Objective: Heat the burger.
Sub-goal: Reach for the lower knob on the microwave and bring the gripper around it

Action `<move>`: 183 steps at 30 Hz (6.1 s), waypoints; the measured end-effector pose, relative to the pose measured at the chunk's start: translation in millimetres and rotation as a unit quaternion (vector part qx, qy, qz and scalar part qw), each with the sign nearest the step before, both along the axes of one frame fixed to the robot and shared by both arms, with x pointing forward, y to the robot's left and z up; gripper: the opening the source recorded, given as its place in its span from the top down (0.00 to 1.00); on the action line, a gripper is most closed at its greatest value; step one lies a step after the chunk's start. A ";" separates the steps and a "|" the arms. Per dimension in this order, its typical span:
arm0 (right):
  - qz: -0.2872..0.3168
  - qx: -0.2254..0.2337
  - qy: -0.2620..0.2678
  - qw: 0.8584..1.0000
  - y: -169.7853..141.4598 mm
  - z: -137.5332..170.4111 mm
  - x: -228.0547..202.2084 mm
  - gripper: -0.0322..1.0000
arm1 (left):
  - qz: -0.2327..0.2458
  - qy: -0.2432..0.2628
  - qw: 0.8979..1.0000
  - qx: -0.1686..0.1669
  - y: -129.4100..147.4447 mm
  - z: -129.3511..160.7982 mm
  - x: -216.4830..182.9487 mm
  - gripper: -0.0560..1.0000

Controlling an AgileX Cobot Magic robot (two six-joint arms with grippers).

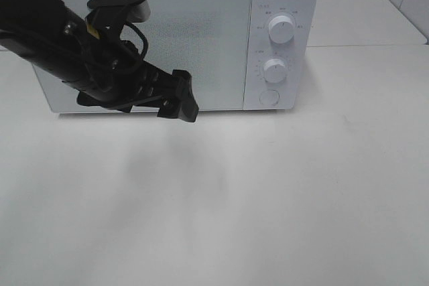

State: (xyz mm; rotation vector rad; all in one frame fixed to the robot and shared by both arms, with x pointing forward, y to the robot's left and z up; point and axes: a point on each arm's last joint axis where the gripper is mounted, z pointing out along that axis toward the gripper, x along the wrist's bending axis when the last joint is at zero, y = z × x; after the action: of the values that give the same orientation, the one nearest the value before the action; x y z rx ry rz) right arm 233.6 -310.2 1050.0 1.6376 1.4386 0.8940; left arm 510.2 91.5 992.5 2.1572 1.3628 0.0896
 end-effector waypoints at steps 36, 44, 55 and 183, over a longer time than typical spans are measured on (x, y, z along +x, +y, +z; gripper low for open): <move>0.000 0.000 0.000 1.000 0.0 0.0 0.0 0.23 | 0.222 0.141 0.962 0.074 206.1 63.2 -26.4 0.01; 0.000 0.000 0.000 1.000 0.0 0.0 0.0 0.23 | 0.236 0.156 0.956 0.075 211.1 49.0 -67.9 0.01; 0.000 0.000 0.000 1.000 0.0 0.0 0.0 0.23 | 0.241 0.075 0.965 0.067 206.7 49.7 -128.7 0.01; 0.079 -0.003 -0.144 0.986 19.1 -12.8 181.3 0.23 | 0.233 -0.303 0.924 0.019 194.1 65.3 -279.1 0.01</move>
State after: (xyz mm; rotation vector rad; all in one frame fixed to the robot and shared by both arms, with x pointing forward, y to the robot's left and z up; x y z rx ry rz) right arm 414.9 -291.0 1037.2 1.3385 1.3787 1.1635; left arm 231.1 285.6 1057.8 1.5773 1.4466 0.8953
